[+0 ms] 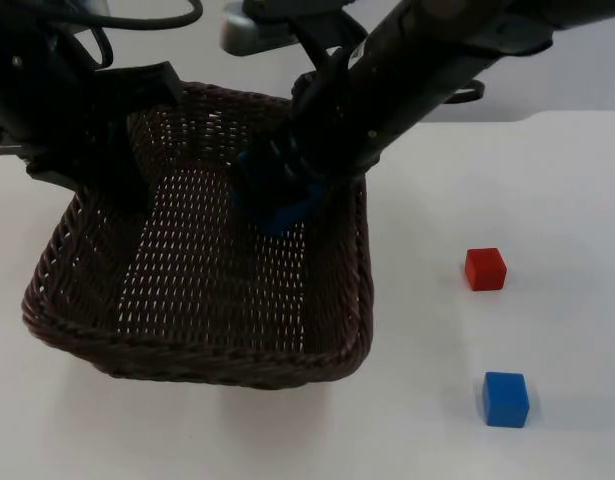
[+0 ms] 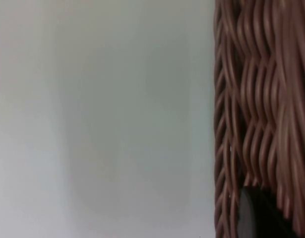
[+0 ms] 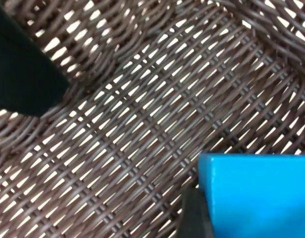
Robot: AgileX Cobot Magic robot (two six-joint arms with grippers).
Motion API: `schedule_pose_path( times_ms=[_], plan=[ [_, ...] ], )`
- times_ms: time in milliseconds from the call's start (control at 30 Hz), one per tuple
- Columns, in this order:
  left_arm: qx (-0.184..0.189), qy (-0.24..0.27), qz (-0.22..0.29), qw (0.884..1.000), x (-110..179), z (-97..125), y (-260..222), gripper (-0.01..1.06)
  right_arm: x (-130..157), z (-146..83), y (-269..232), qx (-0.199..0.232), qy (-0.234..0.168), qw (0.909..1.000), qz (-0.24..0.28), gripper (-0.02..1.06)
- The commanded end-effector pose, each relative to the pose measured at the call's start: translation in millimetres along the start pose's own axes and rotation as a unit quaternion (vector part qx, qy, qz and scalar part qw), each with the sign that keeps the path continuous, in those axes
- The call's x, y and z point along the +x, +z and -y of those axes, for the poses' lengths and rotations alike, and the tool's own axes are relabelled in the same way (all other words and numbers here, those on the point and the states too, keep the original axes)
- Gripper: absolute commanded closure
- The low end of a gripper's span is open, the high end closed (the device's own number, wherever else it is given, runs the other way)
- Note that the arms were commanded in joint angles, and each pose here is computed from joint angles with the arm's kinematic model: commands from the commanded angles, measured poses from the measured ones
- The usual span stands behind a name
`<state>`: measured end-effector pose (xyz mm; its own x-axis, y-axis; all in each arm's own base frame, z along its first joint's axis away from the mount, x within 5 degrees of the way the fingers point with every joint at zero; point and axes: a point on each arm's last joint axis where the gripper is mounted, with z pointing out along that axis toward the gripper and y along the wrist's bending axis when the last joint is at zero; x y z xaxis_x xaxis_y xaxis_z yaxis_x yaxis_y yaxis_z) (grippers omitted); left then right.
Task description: Pick up the basket with the left hand and place the largest block into the basket with the right hand.
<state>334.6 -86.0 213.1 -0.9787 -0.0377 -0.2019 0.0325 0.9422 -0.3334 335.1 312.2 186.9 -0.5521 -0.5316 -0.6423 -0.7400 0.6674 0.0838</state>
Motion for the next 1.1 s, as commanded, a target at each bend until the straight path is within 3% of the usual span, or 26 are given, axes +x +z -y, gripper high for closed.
schedule_pose_path(
  times_ms=[0, 167, 300, 667, 1067],
  plan=[
    [0.011, -0.008, 0.006, 1.0, 0, 4, -1, 1.05, -6, -3, -3, 0.0, -0.001, 0.9999, 0.014, 0.71],
    [0.011, -0.008, 0.006, 1.0, 0, 4, -1, 1.05, -6, -4, -6, -0.002, -0.002, 0.9999, 0.01, 0.24],
    [0.011, -0.008, 0.006, 1.0, 0, 4, -1, 1.05, -10, -6, -17, -0.005, -0.009, 0.9999, 0.009, 0.12],
    [0.012, -0.009, 0.006, 1.0, 0, 4, -1, 1.05, -36, -15, -100, 0.005, -0.06, 0.9972, 0.045, 0.11],
    [0.012, -0.009, 0.005, 1.0, 0, 4, -1, 1.05, -28, -21, -179, 0.028, -0.031, 0.9976, 0.056, 0.11]
  ],
)
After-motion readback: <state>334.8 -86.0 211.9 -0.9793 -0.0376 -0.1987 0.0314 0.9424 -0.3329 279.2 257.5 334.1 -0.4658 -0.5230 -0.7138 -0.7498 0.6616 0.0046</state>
